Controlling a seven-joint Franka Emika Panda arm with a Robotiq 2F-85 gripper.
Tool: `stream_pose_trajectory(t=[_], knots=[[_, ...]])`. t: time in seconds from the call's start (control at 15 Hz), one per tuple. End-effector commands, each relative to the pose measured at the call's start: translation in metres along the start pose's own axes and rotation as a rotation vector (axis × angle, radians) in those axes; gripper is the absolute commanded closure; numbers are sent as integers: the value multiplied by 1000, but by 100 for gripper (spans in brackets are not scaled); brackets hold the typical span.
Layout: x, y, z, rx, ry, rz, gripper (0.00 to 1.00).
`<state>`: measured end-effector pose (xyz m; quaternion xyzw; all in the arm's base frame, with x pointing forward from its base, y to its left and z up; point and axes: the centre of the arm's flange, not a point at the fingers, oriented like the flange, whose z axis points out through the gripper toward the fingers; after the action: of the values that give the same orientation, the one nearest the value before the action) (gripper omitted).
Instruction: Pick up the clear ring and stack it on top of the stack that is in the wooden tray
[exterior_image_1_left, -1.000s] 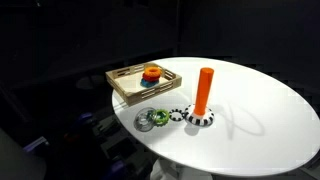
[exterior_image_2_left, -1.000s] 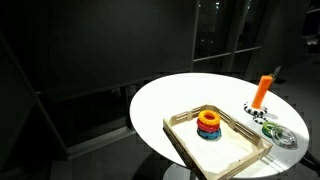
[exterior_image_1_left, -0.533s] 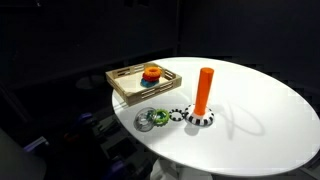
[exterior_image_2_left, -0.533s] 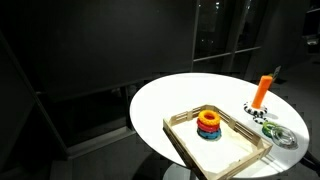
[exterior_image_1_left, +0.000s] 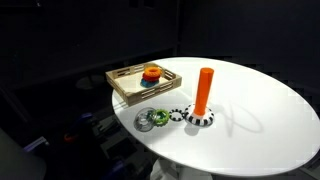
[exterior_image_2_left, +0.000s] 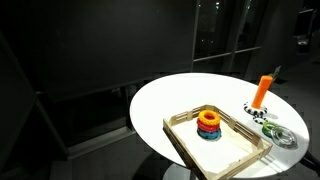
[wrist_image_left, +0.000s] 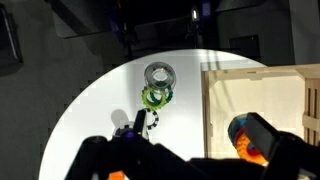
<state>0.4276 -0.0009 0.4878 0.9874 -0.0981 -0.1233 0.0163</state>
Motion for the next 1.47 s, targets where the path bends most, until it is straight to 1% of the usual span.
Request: stream_pose_trajectory(t=[0.0, 0.13, 0.27, 0.47, 0.73, 0.93, 1.0, 1.13, 1.4], knots=[[25, -12, -5, 32, 69, 9, 0], [34, -16, 1, 53, 116, 9, 0], [44, -16, 13, 65, 134, 17, 0], [51, -11, 36, 67, 116, 35, 0], [55, 3, 78, 42, 102, 67, 0], [60, 10, 104, 49, 70, 88, 0], [58, 5, 93, 51, 70, 58, 0], [59, 8, 105, 50, 54, 66, 0], [60, 9, 106, 50, 53, 68, 0]])
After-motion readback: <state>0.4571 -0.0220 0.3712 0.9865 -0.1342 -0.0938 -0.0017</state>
